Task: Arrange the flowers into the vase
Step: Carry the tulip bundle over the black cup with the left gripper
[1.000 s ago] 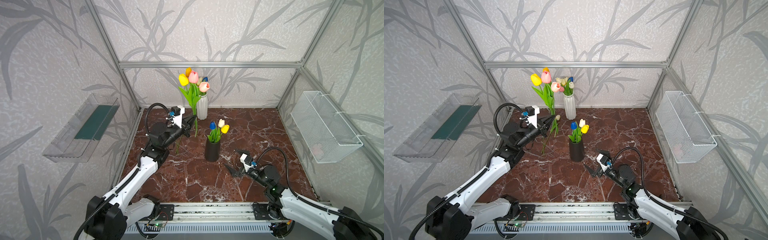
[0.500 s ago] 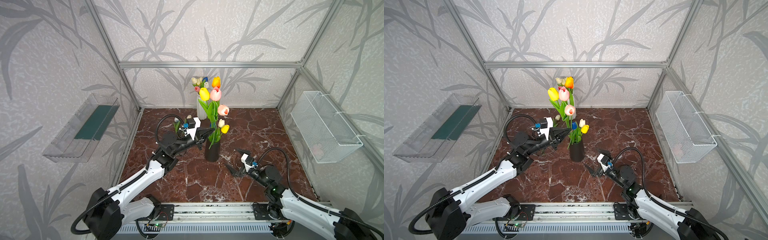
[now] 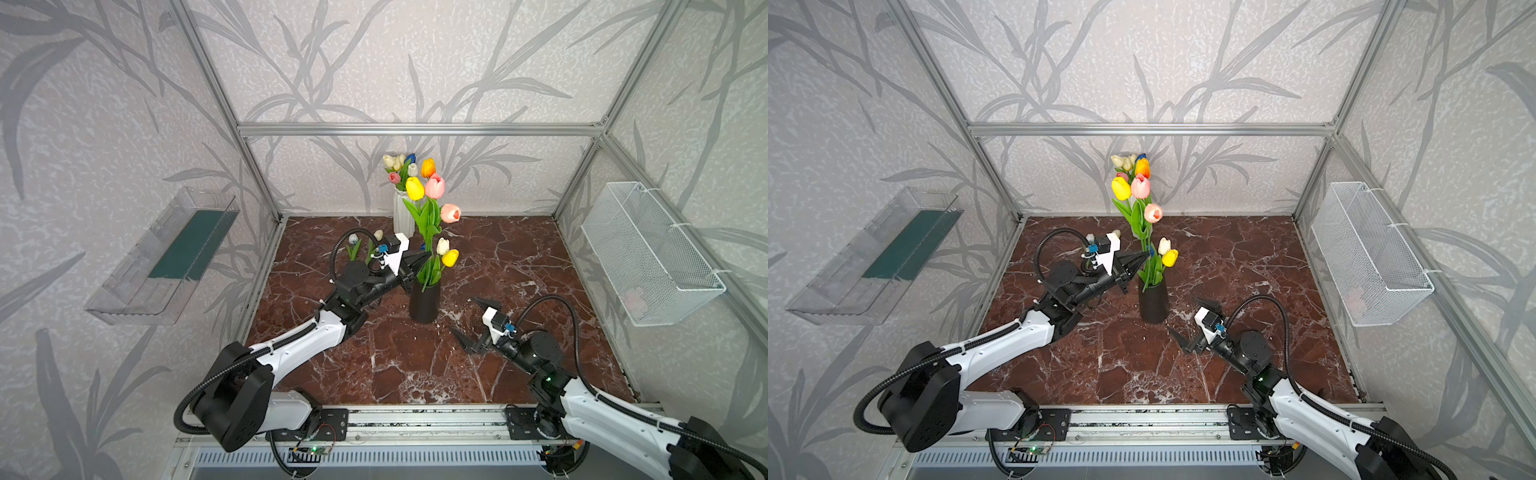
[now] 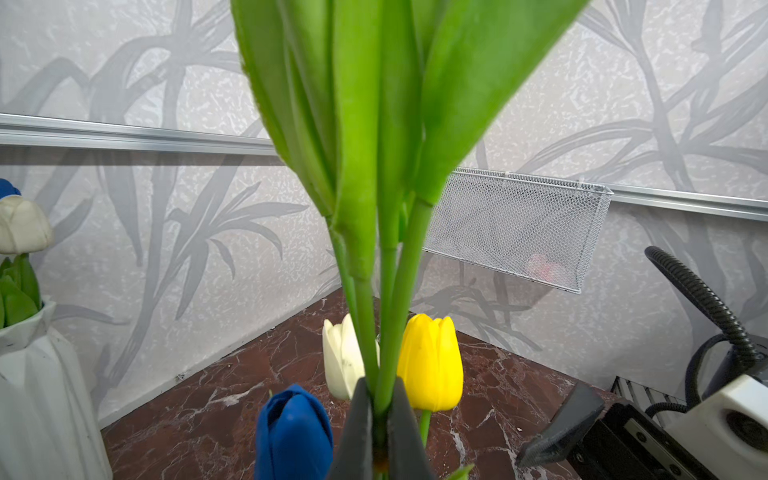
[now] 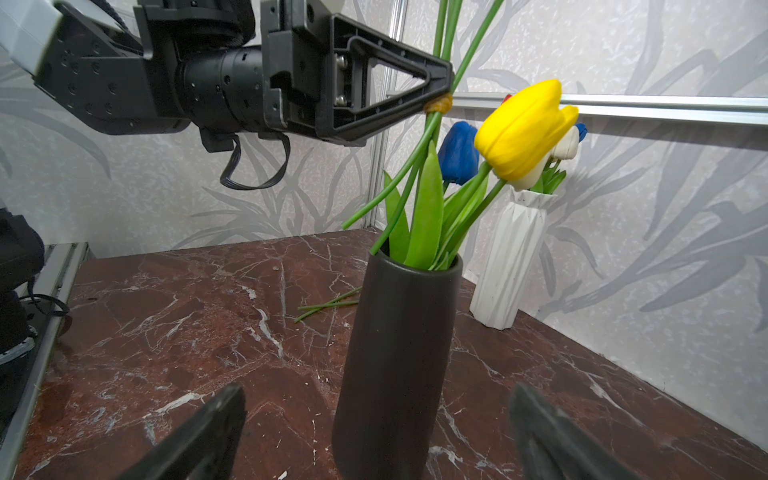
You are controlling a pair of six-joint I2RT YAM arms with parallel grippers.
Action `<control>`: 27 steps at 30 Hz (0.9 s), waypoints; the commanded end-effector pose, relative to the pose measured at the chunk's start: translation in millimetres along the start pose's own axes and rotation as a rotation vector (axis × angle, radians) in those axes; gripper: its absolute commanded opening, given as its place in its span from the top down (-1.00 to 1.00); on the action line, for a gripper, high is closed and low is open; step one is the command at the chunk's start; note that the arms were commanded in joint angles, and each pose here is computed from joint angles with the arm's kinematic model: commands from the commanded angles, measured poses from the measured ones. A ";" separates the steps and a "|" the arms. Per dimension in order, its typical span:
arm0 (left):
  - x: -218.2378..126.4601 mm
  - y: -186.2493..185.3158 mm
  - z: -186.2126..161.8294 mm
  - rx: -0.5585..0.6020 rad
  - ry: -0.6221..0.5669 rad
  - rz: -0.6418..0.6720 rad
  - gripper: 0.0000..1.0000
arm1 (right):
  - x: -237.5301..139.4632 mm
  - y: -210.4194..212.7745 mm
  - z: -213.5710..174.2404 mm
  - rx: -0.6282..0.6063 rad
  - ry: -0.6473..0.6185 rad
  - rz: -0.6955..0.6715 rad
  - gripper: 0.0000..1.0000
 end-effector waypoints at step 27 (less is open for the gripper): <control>13.1 24.4 -10.7 0.059 -0.023 0.095 1.00 | -2.1 0.4 6.9 -0.009 -0.031 -0.001 -0.97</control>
Point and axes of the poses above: each gripper's point midway between its finger pads, its own x axis out along the fingers, its own y axis along the line the jaws close on, z = x × y, the point moved 6 cm from there along -x, back along the fingers, and after that the axes turned 10 degrees about -x, right-handed, at the moved point
